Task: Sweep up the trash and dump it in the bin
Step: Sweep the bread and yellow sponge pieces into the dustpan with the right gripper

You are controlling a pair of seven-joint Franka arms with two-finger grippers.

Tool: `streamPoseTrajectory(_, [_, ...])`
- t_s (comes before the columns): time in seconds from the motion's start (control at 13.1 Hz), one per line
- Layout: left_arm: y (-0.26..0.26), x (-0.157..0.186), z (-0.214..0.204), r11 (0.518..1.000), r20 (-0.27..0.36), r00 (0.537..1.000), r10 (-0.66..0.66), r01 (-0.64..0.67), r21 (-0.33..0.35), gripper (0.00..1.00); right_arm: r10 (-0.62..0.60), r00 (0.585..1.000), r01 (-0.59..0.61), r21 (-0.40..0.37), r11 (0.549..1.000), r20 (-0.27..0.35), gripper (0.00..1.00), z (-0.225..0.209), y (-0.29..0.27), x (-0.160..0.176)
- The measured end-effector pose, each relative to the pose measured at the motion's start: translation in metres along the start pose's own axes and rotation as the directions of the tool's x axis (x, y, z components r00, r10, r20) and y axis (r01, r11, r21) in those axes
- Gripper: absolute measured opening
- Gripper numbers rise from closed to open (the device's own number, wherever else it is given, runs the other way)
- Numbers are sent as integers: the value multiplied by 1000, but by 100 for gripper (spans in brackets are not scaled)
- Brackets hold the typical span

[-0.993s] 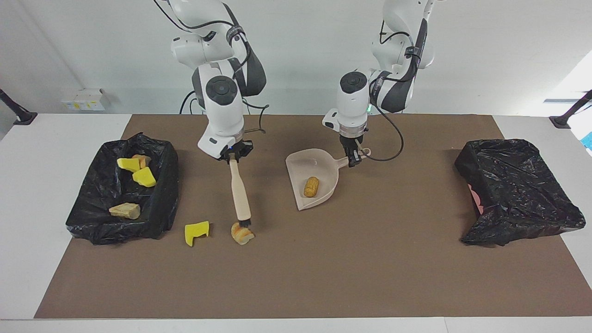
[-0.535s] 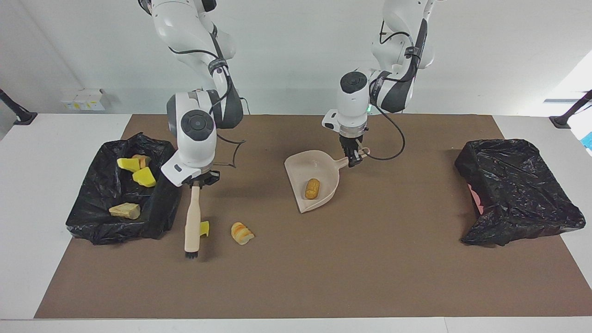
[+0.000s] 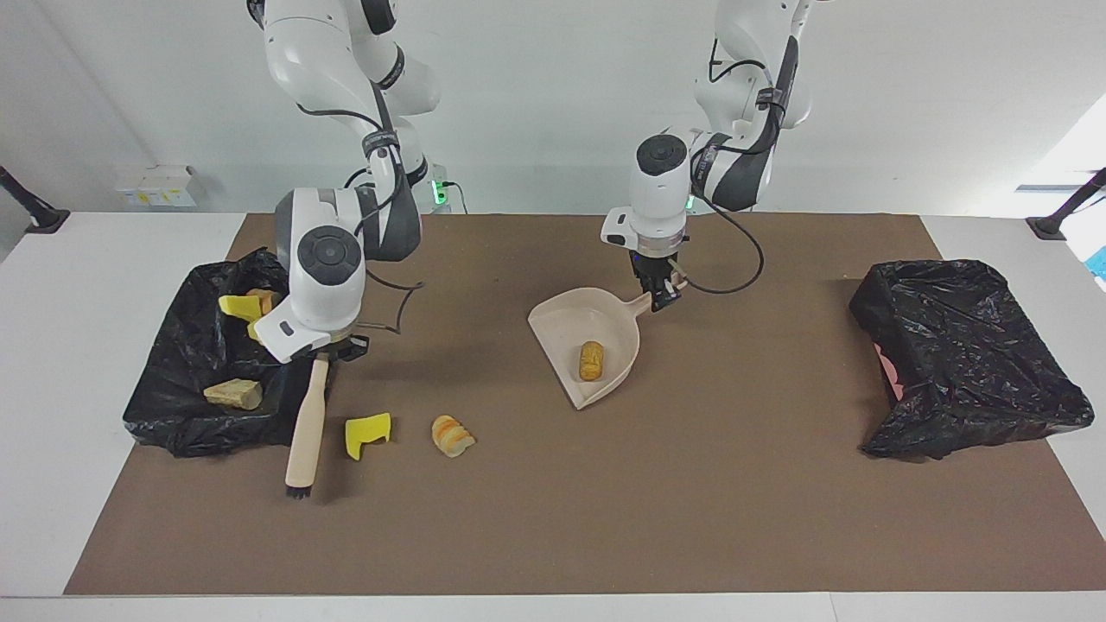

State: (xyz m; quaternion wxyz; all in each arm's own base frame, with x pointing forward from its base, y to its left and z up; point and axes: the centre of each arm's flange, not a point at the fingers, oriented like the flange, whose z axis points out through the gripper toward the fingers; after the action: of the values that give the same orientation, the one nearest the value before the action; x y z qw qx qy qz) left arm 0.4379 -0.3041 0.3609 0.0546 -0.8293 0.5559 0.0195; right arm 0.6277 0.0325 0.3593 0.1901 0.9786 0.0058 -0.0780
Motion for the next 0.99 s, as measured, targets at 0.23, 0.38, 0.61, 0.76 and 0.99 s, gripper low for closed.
streamPoseTrajectory(0.23, [0,0,0,1000,0,1000,-31,31,-1,31,-30,999,30,1,1000,23,27,13,-17,2])
streamPoseTrajectory(0.38, [0,0,0,999,0,999,-37,37,-1,31,-101,995,101,19,995,22,27,11,-35,-1])
streamPoseTrajectory(0.61, [0,0,0,999,2,999,-42,42,-2,31,-209,978,208,83,975,-4,27,-10,-87,-11])
streamPoseTrajectory(0.76, [0,-1,1,999,4,999,-43,43,-3,31,-266,964,267,121,956,-21,27,-24,-125,-22])
streamPoseTrajectory(0.99, [1,-1,1,999,10,999,-44,44,-6,31,-371,928,372,142,917,-34,27,-39,-184,-56])
